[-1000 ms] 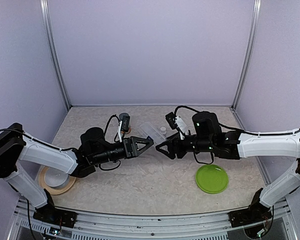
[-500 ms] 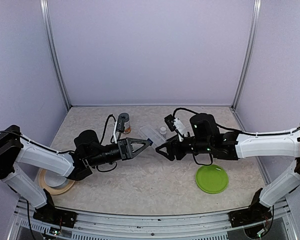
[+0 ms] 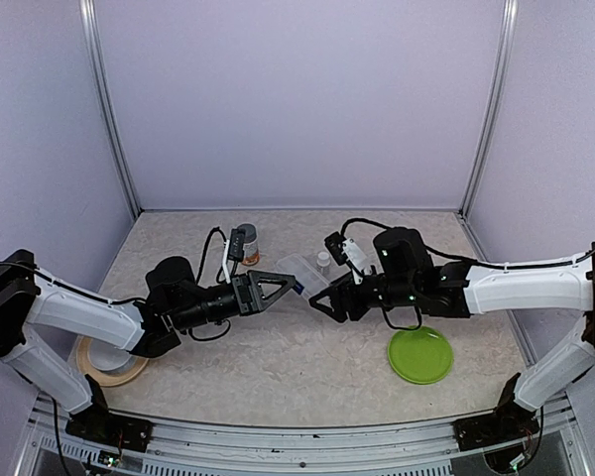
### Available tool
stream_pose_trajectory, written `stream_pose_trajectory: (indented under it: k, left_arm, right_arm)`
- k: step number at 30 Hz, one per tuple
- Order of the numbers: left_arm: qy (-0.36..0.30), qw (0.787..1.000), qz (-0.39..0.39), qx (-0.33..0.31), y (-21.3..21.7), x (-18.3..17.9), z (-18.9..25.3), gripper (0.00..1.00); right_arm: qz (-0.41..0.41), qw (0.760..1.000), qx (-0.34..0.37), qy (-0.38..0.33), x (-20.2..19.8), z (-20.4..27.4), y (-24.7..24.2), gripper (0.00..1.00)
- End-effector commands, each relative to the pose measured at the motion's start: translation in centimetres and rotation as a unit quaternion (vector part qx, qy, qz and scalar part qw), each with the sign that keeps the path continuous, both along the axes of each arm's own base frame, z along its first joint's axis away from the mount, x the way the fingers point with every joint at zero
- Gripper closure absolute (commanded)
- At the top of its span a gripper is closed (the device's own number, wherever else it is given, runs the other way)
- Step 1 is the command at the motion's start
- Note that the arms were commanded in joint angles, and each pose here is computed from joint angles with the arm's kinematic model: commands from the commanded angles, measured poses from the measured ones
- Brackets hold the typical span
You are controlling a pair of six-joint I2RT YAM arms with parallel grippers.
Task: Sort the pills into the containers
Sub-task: Pick up the lid of the pill container from the pill container.
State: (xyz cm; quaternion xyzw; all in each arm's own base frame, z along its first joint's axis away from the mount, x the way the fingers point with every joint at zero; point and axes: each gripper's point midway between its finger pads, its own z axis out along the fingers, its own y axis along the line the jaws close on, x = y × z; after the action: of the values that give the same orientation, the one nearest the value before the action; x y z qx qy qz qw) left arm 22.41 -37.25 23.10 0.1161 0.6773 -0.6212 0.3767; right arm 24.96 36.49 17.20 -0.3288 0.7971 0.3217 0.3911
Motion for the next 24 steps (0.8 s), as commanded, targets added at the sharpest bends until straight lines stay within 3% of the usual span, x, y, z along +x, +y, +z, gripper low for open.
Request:
stream_pose_trajectory:
  k: [1,5,15,24]
  left_arm:
    - [0.020,1.000,0.016,0.015,0.2,0.6,-0.9,0.42]
    - [0.028,1.000,0.005,0.012,-0.3,0.8,-1.1,0.38]
    - [0.023,1.000,-0.017,-0.010,-1.0,1.1,-0.3,0.39]
    - [0.012,0.999,-0.044,-0.029,-1.6,0.4,0.7,0.50]
  right_arm:
    - [0.023,0.999,0.036,-0.024,-0.6,3.4,0.8,0.49]
    - [0.034,0.998,0.047,-0.027,-0.9,4.1,1.0,0.49]
    - [0.043,0.997,0.051,-0.028,-1.1,4.3,1.2,0.49]
    - [0.024,0.998,0.043,-0.030,-0.5,3.5,1.0,0.49]
